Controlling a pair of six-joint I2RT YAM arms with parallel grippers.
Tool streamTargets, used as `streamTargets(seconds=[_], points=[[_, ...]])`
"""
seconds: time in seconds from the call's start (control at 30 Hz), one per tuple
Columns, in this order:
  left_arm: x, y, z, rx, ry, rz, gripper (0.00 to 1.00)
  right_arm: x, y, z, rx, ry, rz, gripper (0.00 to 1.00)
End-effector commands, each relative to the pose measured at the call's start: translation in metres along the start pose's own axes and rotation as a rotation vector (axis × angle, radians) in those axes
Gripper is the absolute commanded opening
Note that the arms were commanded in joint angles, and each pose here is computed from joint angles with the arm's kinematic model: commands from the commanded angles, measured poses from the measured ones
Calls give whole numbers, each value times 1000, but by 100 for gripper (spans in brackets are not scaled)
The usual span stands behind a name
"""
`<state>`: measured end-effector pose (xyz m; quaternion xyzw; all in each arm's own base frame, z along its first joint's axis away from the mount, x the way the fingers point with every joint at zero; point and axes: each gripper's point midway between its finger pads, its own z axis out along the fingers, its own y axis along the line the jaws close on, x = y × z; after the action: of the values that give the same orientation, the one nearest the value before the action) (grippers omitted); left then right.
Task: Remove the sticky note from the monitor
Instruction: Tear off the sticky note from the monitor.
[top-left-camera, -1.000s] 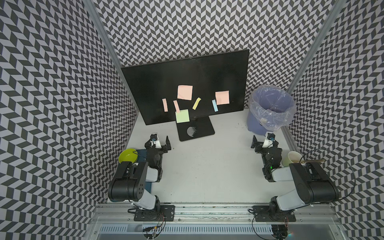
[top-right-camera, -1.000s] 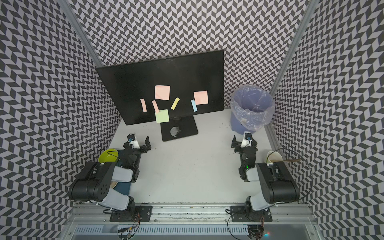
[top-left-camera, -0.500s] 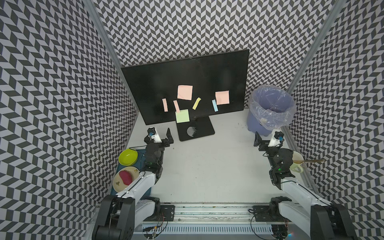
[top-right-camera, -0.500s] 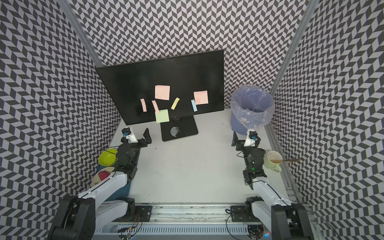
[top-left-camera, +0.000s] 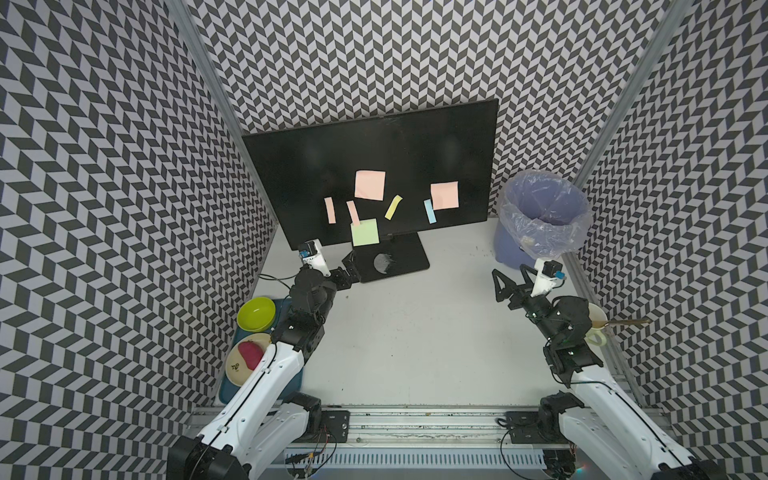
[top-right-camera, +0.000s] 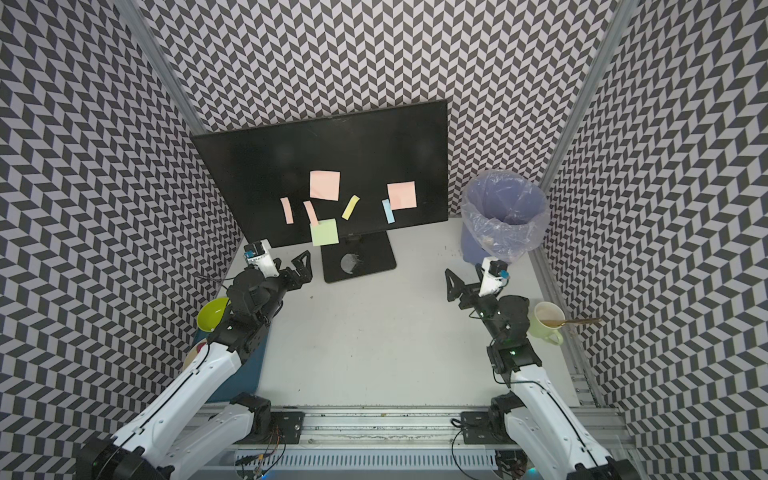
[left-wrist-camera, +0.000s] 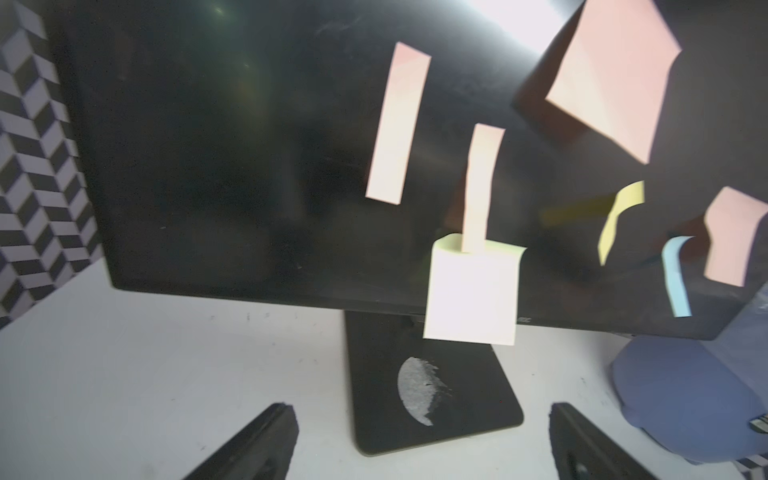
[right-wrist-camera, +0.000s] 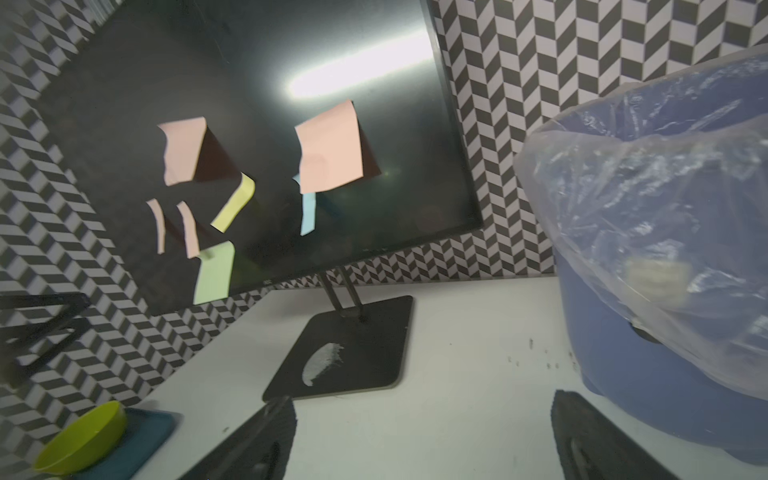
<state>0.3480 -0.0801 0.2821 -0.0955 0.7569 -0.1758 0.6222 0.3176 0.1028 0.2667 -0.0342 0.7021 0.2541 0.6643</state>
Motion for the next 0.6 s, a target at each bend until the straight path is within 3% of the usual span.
streamTargets(seconds=[0.0,0.27,0.57], points=[[0,-28,2,111,87,-50,100,-19,19,19,-56,8,108,99],[-12,-79,11,343,125,-32,100,-43,60,80,-158,100,207,99],[-20,-101,23,424,161,-27,100,-63,73,135,-198,96,308,95]])
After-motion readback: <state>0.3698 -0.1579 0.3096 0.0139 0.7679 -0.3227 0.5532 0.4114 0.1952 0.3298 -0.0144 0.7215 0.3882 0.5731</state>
